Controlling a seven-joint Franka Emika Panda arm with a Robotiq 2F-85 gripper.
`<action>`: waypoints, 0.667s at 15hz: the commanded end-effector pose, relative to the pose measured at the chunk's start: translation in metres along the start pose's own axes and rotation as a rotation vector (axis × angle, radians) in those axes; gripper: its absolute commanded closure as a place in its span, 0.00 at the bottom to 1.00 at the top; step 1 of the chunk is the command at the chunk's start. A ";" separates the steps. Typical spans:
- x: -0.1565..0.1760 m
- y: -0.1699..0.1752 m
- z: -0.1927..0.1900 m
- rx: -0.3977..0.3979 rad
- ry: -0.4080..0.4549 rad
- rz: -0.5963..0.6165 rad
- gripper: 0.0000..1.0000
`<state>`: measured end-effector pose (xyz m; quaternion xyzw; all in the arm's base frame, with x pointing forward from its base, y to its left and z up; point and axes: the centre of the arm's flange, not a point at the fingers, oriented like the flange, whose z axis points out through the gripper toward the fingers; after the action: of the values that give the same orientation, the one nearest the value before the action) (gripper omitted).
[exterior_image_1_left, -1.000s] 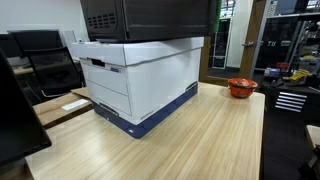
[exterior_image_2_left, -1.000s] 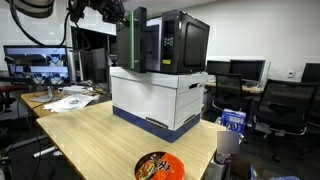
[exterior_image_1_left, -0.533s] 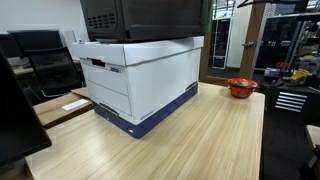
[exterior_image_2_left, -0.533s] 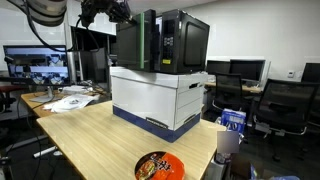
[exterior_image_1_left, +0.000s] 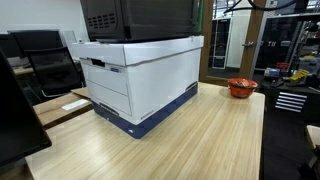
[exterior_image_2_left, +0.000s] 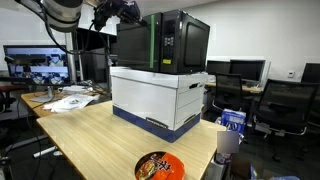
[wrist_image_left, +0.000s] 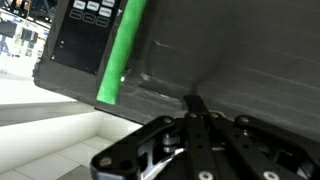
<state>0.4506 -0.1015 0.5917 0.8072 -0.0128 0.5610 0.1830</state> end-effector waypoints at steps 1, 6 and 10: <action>0.008 -0.019 0.033 -0.001 0.018 0.033 0.98; 0.018 -0.031 0.008 0.020 -0.083 0.063 0.98; 0.035 -0.061 -0.032 0.135 -0.284 0.094 0.98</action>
<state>0.4688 -0.0475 0.5925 0.8577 -0.0462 0.4940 0.1352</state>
